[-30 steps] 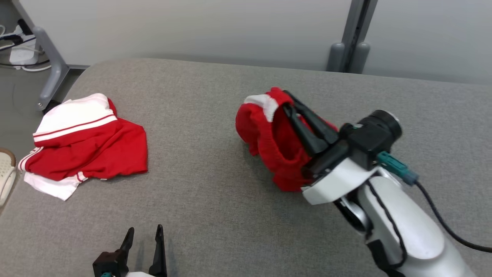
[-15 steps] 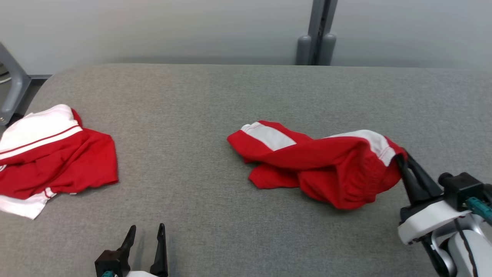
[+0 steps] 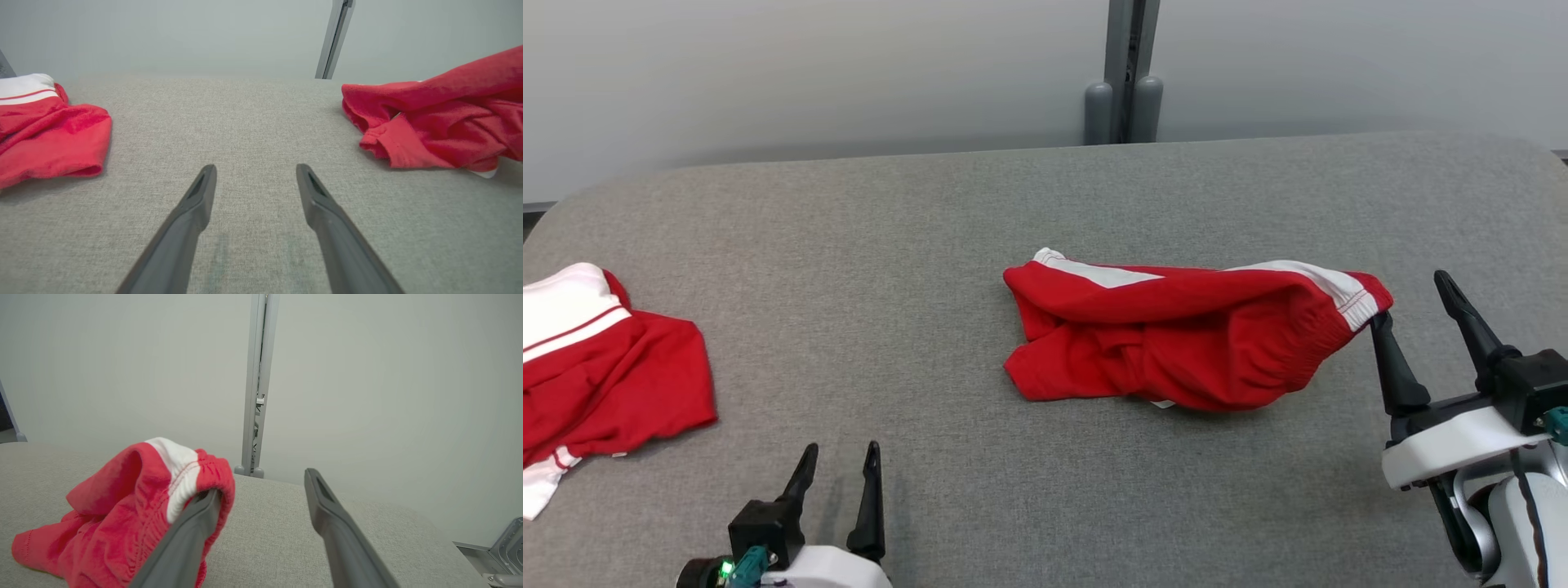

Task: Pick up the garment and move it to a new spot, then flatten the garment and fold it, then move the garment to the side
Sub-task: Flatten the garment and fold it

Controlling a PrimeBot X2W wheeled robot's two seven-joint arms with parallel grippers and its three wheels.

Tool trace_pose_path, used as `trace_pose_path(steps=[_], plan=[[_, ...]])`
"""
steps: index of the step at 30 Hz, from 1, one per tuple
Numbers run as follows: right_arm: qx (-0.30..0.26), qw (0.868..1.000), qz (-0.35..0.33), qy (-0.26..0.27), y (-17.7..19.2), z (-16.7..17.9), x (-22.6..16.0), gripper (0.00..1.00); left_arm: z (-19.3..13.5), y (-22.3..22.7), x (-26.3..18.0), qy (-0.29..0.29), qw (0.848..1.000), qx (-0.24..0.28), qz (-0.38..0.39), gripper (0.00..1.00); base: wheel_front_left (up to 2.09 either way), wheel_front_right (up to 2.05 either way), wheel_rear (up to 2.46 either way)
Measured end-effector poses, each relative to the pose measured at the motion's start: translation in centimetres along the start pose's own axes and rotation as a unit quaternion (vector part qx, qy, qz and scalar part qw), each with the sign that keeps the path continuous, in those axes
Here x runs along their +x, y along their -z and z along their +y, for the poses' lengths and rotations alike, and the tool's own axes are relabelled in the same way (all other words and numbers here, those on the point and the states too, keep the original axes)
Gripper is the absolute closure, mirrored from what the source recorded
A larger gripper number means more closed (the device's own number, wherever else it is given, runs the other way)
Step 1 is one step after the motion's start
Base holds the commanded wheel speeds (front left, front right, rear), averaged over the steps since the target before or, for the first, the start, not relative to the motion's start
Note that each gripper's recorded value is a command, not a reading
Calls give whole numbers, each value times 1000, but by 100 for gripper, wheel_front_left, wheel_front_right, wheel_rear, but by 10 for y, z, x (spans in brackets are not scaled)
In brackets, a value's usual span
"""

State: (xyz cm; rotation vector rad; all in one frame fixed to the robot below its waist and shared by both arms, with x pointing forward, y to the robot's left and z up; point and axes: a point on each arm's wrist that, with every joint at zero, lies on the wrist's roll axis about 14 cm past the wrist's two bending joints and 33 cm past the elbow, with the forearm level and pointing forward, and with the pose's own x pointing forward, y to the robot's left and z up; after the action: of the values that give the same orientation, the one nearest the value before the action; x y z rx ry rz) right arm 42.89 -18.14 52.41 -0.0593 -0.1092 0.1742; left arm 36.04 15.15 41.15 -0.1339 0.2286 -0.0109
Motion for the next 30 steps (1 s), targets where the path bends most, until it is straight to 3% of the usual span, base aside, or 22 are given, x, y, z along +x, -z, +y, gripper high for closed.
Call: trace_pose_path(steps=[16,22,30], plan=[[37,991,112,62,71,-16,-67,0,-38,-18,30,54,998,1,-22,0,0,0,0],[37,990,106,91,67,-31,-79,0,-54,-33,40,80,996,7,-42,0,0,0,0],[42,989,83,113,53,-40,-77,0,-105,-63,88,150,986,19,-71,0,0,0,0]])
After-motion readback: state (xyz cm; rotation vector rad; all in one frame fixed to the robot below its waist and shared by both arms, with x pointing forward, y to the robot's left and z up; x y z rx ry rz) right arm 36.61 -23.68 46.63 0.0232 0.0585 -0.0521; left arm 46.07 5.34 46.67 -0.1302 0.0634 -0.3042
